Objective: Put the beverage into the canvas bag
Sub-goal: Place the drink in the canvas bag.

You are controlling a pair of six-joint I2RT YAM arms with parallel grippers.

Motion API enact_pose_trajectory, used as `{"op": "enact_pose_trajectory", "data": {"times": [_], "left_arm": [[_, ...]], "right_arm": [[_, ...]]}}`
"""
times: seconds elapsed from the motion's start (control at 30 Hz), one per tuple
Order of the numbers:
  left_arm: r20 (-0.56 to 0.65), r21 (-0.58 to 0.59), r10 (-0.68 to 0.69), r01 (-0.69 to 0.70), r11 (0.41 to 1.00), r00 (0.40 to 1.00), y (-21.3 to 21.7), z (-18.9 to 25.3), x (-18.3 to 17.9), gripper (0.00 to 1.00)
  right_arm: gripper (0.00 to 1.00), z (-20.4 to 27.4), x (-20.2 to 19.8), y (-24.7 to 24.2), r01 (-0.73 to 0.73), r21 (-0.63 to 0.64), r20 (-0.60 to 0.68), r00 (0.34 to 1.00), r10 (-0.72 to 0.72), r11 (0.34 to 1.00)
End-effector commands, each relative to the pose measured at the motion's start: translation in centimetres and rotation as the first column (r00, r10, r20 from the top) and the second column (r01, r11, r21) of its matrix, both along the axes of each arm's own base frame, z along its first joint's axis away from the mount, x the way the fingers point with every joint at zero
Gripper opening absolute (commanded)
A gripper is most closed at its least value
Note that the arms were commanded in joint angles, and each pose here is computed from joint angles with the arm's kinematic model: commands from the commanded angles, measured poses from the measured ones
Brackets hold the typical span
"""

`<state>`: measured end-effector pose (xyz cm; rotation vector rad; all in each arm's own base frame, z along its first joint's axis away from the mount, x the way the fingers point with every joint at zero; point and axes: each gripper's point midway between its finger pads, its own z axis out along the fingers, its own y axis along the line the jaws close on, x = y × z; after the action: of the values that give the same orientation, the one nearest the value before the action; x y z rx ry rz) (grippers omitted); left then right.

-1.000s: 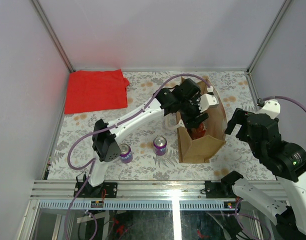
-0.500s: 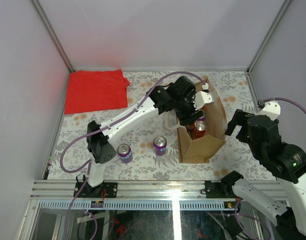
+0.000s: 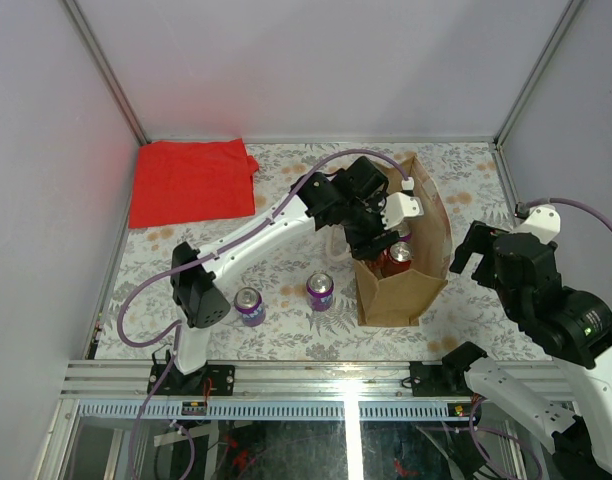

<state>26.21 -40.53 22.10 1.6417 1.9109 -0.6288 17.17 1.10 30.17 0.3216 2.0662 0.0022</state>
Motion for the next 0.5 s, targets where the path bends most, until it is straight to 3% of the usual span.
{"op": "enact_pose_trajectory", "data": {"times": [0.0, 0.47], "left_arm": [[0.011, -0.016, -0.051, 0.051, 0.999, 0.999, -0.1, 0.4, -0.3, 0.00], [0.014, 0.035, -0.026, 0.026, 0.999, 1.000, -1.9, -3.8, 2.1, 0.00]], "right_arm": [[1.00, 0.3, 0.3, 0.0, 0.015, 0.009, 0.022, 1.000, -0.015, 1.000], [0.99, 0.2, 0.5, -0.3, 0.031, -0.010, 0.016, 0.999, -0.031, 0.999]]}}
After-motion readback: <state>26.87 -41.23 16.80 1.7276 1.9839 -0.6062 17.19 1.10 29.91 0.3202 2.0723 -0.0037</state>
